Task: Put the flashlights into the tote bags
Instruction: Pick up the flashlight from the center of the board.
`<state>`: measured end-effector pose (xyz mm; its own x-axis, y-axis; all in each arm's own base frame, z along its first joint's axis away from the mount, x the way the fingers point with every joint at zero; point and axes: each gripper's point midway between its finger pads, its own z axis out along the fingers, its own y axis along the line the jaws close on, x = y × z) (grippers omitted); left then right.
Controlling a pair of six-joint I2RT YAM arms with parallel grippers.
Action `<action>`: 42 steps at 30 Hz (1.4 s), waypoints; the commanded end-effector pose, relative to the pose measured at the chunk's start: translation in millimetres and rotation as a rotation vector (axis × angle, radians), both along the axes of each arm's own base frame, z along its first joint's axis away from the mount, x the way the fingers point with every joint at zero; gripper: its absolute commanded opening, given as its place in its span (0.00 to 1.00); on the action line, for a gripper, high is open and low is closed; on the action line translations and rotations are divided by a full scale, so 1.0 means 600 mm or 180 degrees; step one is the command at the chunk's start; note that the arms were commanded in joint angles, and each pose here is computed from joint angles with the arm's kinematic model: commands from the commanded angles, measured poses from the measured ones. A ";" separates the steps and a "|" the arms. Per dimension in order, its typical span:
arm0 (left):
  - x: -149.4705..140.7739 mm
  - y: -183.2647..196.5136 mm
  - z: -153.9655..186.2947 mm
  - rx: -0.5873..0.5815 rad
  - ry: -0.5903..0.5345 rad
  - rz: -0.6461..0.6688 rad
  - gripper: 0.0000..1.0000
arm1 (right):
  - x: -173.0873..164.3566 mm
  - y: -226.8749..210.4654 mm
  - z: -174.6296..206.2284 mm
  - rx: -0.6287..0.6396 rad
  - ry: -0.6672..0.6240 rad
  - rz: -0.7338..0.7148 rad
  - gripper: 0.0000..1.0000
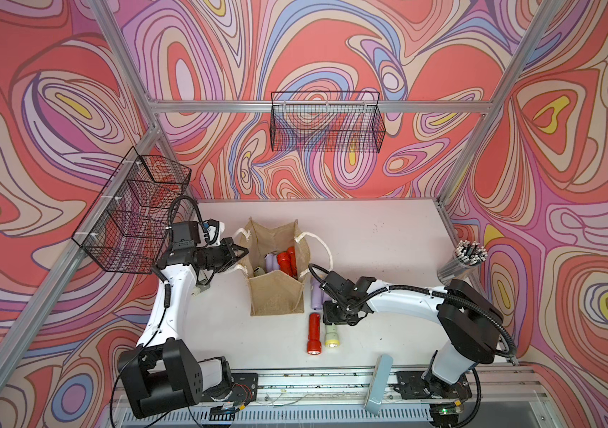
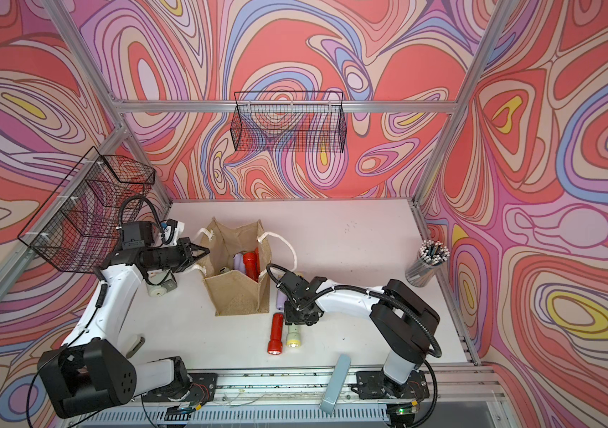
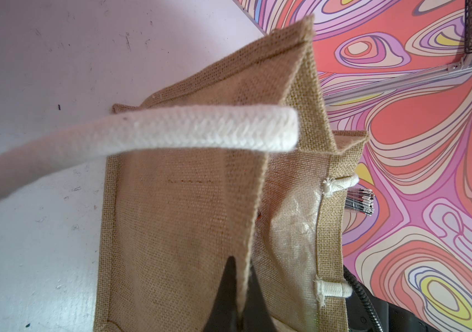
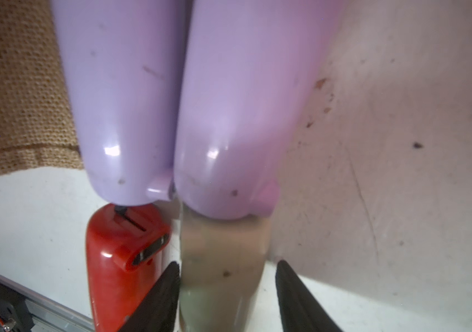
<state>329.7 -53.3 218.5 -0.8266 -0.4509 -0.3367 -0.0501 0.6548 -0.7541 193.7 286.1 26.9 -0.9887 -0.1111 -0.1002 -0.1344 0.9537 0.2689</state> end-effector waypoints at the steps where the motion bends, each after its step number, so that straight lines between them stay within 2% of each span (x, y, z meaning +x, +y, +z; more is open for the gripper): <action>1: -0.004 0.001 -0.005 0.0021 0.0074 -0.0015 0.00 | 0.000 -0.012 -0.007 -0.0185 0.0073 -0.0093 0.55; 13: -0.004 0.001 -0.004 0.0022 0.0066 -0.0014 0.00 | -0.028 -0.090 -0.046 -0.0989 0.0305 -0.0158 0.41; 17: -0.004 0.001 -0.005 0.0023 0.0071 -0.0008 0.00 | -0.027 -0.108 -0.040 -0.1141 0.0251 -0.0165 0.35; 20: -0.004 0.001 -0.004 0.0022 0.0067 -0.0011 0.00 | -0.026 -0.139 -0.025 -0.1404 0.0171 -0.0192 0.31; 25: -0.004 0.000 -0.003 0.0007 0.0059 -0.0018 0.00 | -0.008 -0.195 0.032 -0.1710 -0.0172 -0.0318 0.25; 29: -0.005 -0.001 0.001 0.0005 0.0036 -0.0022 0.00 | 0.013 -0.222 0.077 -0.1760 -0.0390 -0.0470 0.24; 35: -0.006 -0.001 0.003 0.0004 0.0022 -0.0024 0.00 | 0.050 -0.279 0.178 -0.1788 -0.0840 -0.0806 0.23; 42: -0.005 -0.002 0.003 -0.0014 0.0026 -0.0027 0.00 | 0.107 -0.255 0.338 -0.1265 -0.1522 -0.0907 0.21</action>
